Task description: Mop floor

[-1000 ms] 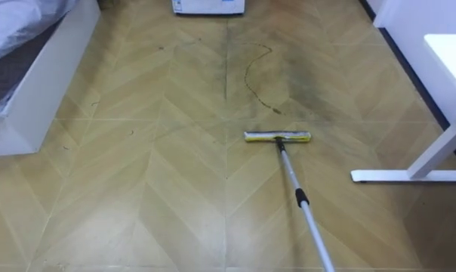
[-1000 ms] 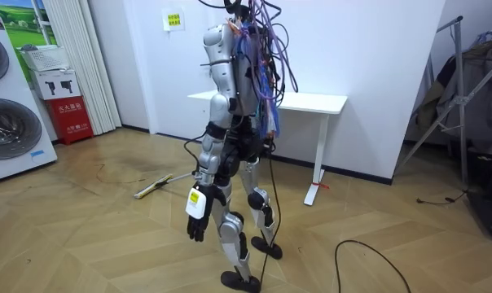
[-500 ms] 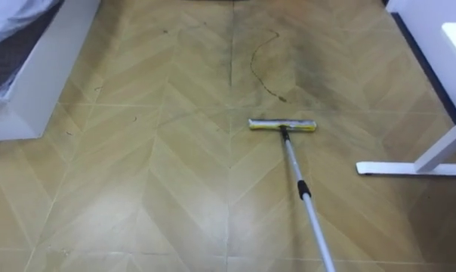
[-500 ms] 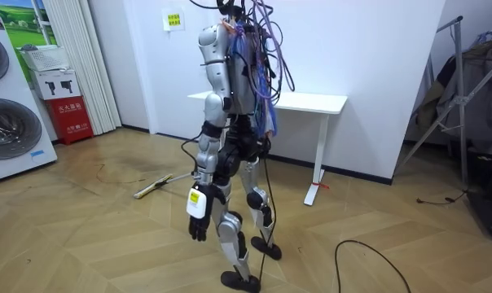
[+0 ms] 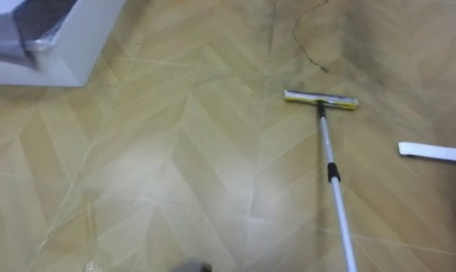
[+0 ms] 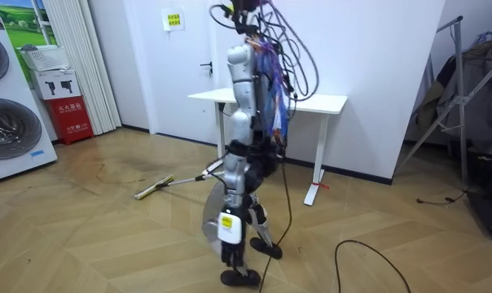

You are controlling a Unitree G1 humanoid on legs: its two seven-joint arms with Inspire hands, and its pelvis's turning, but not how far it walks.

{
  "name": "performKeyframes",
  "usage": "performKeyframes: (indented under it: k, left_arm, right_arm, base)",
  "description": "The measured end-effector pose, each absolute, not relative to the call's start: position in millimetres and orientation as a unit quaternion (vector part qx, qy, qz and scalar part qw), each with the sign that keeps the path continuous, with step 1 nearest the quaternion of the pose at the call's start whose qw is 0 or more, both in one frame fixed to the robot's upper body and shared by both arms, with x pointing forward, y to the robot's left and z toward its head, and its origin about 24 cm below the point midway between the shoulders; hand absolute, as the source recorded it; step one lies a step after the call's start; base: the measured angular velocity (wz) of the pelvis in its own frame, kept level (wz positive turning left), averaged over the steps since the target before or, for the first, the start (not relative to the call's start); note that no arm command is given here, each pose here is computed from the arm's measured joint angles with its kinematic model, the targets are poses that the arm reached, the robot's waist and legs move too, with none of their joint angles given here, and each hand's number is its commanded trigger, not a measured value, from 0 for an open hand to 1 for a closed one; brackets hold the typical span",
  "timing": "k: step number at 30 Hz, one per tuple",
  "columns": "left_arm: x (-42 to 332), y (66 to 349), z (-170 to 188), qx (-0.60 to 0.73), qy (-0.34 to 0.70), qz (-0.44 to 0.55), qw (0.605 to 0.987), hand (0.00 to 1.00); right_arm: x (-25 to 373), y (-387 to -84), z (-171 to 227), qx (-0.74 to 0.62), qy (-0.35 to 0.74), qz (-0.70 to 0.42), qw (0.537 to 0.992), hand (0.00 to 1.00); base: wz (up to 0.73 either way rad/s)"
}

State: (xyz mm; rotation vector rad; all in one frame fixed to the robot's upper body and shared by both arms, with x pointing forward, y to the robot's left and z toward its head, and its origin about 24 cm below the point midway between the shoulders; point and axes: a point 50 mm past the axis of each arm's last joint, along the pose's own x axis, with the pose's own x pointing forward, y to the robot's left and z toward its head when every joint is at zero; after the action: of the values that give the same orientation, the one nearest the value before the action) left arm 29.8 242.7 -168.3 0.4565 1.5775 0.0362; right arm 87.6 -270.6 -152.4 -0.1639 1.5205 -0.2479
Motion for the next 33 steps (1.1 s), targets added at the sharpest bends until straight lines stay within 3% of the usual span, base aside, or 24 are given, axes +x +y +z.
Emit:
performKeyframes:
  k: [5,7,13,17,24,28,33]
  left_arm:
    - [27,245,-168,0.187,0.704,-0.004,0.685,0.00]
    - [28,251,-167,0.182,0.703,-0.006,0.687,0.00]
    - [47,248,-166,0.178,0.695,-0.029,0.696,0.00]
    - [78,242,-163,0.201,0.652,-0.015,0.731,0.00]
    - [79,222,-168,0.206,0.647,-0.004,0.734,0.00]
    - [75,219,-169,0.182,0.652,0.007,0.736,0.00]
    - [66,236,-166,0.185,0.658,0.036,0.729,0.00]
  right_arm:
    - [156,-289,-125,-0.078,0.622,-0.103,0.772,1.00]
    - [164,-288,-122,-0.068,0.614,-0.098,0.781,1.00]
    - [121,-295,-134,-0.041,0.652,-0.116,0.748,1.00]
    - [76,-306,-141,-0.061,0.690,-0.149,0.706,1.00]
    - [26,-273,-160,-0.063,0.734,-0.156,0.658,1.00]
    - [41,-273,-158,-0.072,0.728,-0.156,0.664,1.00]
    - [99,-292,-141,-0.081,0.683,-0.161,0.708,1.00]
  base:
    - [-0.36]
    - [-0.18]
    - [0.10]
    - [0.14]
    - [0.01]
    - [-0.10]
    - [0.09]
